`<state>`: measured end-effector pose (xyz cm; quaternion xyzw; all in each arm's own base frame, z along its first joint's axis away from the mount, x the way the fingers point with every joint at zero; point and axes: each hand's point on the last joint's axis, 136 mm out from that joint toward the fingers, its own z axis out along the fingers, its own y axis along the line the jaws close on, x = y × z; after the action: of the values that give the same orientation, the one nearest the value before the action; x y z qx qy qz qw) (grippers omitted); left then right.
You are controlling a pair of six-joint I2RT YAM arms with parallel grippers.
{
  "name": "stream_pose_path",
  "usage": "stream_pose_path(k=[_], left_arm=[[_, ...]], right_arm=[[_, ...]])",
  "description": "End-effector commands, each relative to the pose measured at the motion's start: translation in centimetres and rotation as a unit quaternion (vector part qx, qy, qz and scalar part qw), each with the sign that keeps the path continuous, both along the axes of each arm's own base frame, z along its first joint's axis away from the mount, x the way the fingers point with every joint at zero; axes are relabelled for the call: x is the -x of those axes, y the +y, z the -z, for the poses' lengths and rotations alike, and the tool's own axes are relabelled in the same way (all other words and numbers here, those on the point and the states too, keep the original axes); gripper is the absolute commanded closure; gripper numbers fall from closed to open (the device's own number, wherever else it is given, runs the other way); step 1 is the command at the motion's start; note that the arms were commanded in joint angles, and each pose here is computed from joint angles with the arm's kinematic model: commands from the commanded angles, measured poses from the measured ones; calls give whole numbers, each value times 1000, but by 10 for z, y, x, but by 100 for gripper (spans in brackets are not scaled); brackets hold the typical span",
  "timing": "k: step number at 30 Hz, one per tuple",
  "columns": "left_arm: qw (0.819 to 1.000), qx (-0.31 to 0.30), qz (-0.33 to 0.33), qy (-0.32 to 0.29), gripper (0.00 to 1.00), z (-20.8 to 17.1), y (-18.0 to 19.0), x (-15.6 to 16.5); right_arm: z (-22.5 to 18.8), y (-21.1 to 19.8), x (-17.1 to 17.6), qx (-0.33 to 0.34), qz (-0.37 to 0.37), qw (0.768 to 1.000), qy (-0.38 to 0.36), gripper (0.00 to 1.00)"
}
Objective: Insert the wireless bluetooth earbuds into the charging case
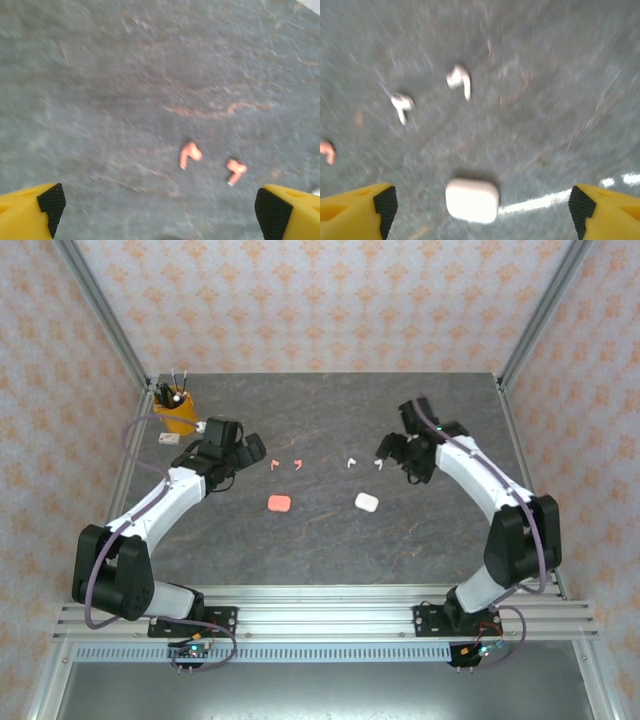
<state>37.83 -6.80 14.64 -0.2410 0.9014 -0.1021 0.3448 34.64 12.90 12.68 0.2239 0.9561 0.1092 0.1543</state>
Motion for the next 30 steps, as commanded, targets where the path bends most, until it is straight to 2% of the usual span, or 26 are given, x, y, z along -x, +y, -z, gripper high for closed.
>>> stream_pose_path(k=[1,7,13,19,30], left_arm=[[996,65,-43,30,0,0,-19,11],[991,118,-39,42,0,5,-58,16],[990,129,-23,52,0,14,-81,15],[989,134,-11,54,0,13,-93,11],[989,138,-7,54,0,9,-99,8]], right_arm=[[19,10,26,40,36,996,75,8],[42,36,38,93,8,988,121,4],[59,53,41,95,-29,985,138,4],[78,59,44,92,-60,980,163,4],[97,68,41,80,-67,979,176,8]])
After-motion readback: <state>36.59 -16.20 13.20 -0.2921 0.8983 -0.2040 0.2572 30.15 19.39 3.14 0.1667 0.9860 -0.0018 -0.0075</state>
